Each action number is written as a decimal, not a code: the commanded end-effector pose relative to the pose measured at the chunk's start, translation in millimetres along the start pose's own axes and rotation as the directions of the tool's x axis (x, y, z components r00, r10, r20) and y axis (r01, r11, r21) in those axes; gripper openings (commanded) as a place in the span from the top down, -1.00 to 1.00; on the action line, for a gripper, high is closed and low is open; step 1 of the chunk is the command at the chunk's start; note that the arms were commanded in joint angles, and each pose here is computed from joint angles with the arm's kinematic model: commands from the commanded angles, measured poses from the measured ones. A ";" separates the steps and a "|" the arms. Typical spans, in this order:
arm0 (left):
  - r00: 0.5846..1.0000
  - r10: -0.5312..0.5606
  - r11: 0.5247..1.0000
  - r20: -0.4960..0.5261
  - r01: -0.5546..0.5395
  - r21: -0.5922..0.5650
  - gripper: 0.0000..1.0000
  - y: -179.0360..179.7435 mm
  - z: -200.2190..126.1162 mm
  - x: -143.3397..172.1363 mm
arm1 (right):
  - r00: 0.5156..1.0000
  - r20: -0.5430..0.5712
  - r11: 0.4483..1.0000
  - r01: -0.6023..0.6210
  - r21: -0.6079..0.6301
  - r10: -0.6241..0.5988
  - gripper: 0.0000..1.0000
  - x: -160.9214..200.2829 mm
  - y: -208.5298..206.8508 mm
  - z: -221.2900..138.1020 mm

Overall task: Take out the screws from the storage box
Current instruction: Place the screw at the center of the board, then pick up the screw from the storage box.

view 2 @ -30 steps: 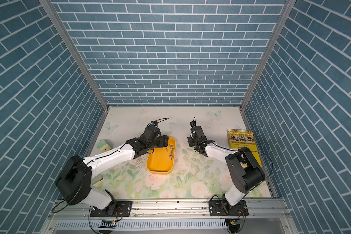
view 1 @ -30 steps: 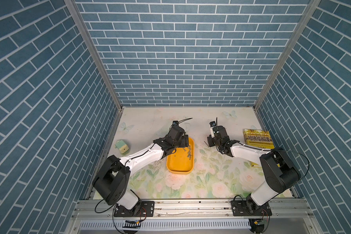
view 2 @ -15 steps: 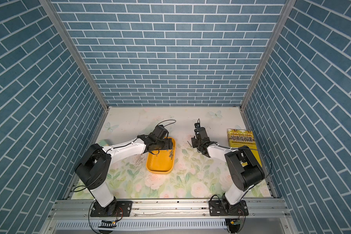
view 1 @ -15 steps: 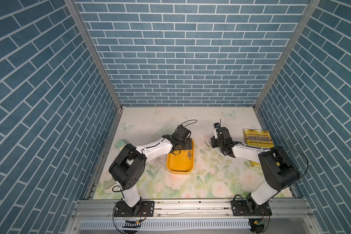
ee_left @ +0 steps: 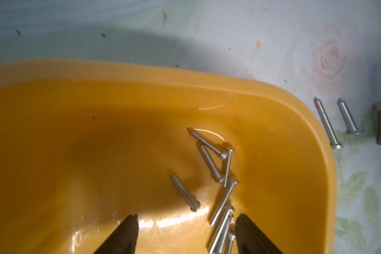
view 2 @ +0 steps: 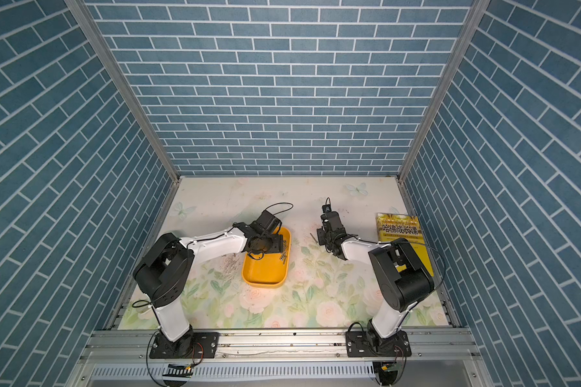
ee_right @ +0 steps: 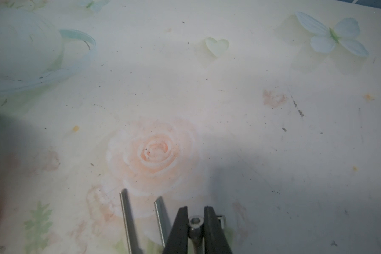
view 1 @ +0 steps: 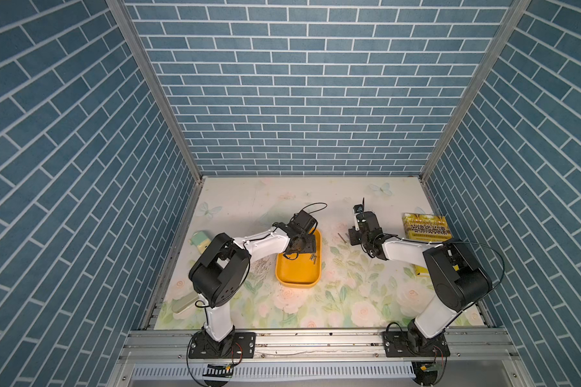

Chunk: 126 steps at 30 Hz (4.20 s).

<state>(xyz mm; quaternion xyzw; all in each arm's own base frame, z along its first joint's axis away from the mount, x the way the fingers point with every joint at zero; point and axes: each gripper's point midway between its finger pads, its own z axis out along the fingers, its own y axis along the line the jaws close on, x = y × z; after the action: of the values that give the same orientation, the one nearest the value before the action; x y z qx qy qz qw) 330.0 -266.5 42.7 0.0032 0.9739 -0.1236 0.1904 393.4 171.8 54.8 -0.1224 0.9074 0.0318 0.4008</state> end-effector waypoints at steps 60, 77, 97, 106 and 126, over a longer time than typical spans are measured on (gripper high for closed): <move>0.903 0.052 0.933 -0.426 -0.196 -0.302 0.26 70.8 46.9 76.2 | 0.998 -0.053 0.996 -0.037 -0.076 0.033 0.39 21.8 6.1 21.9; 0.888 0.086 0.909 -0.452 -0.256 -0.330 0.21 81.5 32.6 82.3 | 0.998 -0.058 0.994 -0.041 -0.105 0.035 0.38 22.1 10.1 23.7; 0.943 0.172 0.974 -0.286 -0.206 -0.092 1.00 29.9 49.9 51.4 | 0.997 0.055 0.983 -0.045 -0.176 0.055 0.33 -8.7 17.9 1.3; 0.987 0.158 0.987 0.016 -0.158 -0.010 1.00 15.5 -19.1 -22.4 | 0.986 0.157 0.975 -0.015 -0.222 0.051 0.31 -43.2 23.5 -25.7; 0.927 -0.249 0.958 0.280 0.279 -0.072 1.00 180.7 -62.0 -17.8 | 0.961 0.194 0.946 0.238 -0.221 -0.197 0.39 -86.6 102.5 -74.7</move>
<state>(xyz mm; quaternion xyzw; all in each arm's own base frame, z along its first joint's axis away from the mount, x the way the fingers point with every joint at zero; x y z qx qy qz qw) 333.7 -74.3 77.9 -0.1409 0.9312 -0.0755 0.3275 379.1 271.5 150.7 -0.2347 0.8468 0.1314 0.4589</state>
